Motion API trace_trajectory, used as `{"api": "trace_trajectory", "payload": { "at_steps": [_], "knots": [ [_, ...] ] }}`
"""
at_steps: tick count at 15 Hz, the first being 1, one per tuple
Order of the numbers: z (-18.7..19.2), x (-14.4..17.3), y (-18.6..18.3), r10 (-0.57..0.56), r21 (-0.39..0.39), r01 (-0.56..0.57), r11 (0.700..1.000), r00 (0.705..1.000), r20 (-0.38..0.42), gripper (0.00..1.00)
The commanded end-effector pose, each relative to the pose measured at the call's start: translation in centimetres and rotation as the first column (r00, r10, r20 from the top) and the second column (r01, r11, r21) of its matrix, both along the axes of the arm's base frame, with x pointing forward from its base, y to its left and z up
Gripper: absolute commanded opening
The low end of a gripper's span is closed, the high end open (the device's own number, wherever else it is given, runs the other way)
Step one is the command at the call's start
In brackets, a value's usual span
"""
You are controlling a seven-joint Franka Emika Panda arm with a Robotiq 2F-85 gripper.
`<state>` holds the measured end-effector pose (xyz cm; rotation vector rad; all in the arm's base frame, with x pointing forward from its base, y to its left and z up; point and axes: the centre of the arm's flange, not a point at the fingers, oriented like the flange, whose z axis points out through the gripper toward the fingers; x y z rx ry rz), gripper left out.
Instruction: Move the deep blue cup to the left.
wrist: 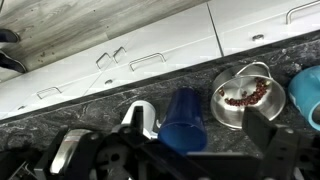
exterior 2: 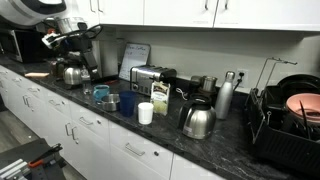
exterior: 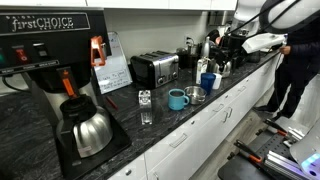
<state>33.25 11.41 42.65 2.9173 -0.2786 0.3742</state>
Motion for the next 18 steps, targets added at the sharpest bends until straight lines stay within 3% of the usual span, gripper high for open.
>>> {"api": "trace_trajectory", "payload": {
  "at_steps": [1,7,8,11,18],
  "knots": [
    [-1.2,5.3,0.3,-0.052,0.007,0.052,0.999,0.999,-0.017,1.00],
    [-4.3,11.3,-1.4,-0.153,-0.024,0.152,0.988,0.987,-0.049,1.00],
    [-3.8,8.8,-1.5,-0.125,-0.020,0.124,0.992,0.991,-0.040,1.00],
    [-4.7,10.4,-1.8,-0.146,-0.013,0.146,0.989,0.987,-0.059,1.00],
    [-4.5,10.5,-1.8,-0.146,-0.012,0.146,0.989,0.988,-0.056,1.00]
  ]
}}
